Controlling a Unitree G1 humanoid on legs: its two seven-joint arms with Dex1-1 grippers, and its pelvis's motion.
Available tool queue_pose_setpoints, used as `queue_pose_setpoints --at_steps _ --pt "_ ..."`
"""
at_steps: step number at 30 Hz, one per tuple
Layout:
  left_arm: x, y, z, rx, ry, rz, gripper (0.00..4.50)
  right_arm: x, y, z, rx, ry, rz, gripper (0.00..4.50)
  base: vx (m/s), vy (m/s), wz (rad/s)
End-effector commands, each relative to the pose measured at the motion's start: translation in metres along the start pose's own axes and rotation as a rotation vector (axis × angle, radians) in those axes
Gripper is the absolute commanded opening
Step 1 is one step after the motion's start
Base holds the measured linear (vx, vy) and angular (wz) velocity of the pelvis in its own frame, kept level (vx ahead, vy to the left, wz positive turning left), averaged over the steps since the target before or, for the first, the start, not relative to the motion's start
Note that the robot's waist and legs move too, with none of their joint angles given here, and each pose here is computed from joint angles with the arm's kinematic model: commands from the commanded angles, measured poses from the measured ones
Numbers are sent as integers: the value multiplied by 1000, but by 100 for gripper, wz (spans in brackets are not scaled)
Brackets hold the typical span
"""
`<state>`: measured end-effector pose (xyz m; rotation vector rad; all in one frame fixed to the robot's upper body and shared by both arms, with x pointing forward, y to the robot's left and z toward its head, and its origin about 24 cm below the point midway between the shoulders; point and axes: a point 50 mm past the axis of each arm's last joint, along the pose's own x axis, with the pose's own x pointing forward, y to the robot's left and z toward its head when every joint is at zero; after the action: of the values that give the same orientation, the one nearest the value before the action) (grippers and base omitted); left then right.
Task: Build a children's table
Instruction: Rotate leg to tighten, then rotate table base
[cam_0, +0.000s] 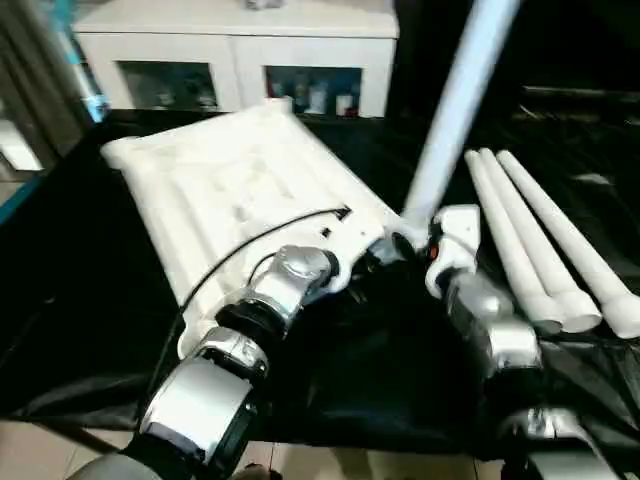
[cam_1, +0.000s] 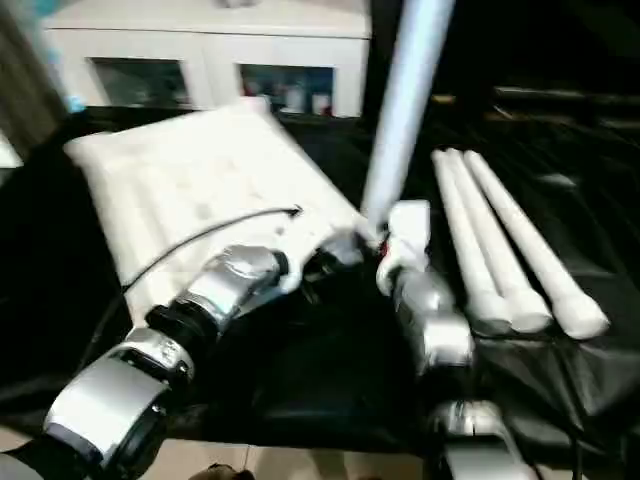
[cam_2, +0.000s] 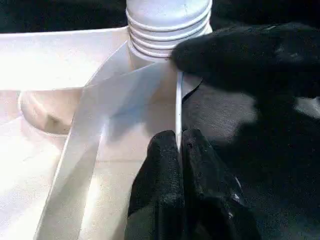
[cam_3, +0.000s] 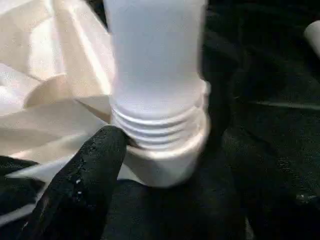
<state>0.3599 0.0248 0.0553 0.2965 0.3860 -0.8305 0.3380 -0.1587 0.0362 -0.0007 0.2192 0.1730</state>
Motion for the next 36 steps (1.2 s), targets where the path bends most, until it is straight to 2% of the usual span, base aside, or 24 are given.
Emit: queue_pose_setpoints --at_steps 1,2,4,6,8,9,13,14,16,17,19,20,23,24,26,28,29,30,31,32,34,36 --pt "-2 9 19 -43 -103 69 0 -4 -13 6 -7 -32 -71 342 0 0 0" --pt "-2 12 22 -73 -107 111 0 -6 -20 9 19 -58 -105 342 0 0 0" --pt "0 14 32 -121 -165 175 0 -10 -23 11 35 -74 -109 342 0 0 0" --pt "0 11 44 -157 -249 145 45 -10 -20 8 24 -60 -93 348 0 0 0" --pt "1 10 48 -176 -279 131 59 -11 -19 6 20 -57 -88 348 0 0 0" --pt "0 9 55 -199 -322 103 68 -11 -16 4 14 -46 -83 348 0 0 0" --pt "-8 20 69 -123 -395 180 100 -11 -9 -2 20 -17 -64 348 0 0 0" --pt "-13 27 72 -68 -406 223 106 -11 -4 -4 14 -4 -42 348 0 0 0" --pt "-21 40 71 -13 -393 285 121 -10 1 -6 6 10 -10 348 0 0 0" --pt "-22 41 71 -9 -391 291 121 -10 1 -6 6 11 -8 348 0 0 0" --pt "-38 67 60 80 -314 404 121 -9 7 -7 4 23 20 348 0 0 0" --pt "-42 72 58 97 -300 425 121 -8 8 -8 3 25 25 348 0 0 0" --pt "-73 106 42 102 -215 560 121 -5 11 -7 4 28 34 348 0 0 0" --pt "-97 127 31 120 -152 669 121 -3 13 -6 6 28 40 348 0 0 0" --pt "-126 149 18 150 -64 792 121 -2 15 -5 6 30 48 348 0 0 0" --pt "-171 176 -3 229 122 959 121 1 18 -4 2 33 62 348 0 0 0" --pt "-171 176 -3 229 122 959 121 1 18 -4 2 33 62 348 0 0 0" --pt "-188 184 -10 272 202 1019 121 2 19 -4 2 33 67 348 0 0 0" --pt "-188 184 -10 272 202 1019 121 2 19 -4 2 33 67 348 0 0 0" --pt "-210 191 -23 292 312 1080 121 3 22 -3 3 34 73 348 0 0 0" --pt "-230 193 -33 285 400 1126 121 5 24 -3 7 34 79 348 0 0 0" --pt "-249 191 -51 267 529 1125 121 7 28 -2 13 35 93 348 0 0 0"
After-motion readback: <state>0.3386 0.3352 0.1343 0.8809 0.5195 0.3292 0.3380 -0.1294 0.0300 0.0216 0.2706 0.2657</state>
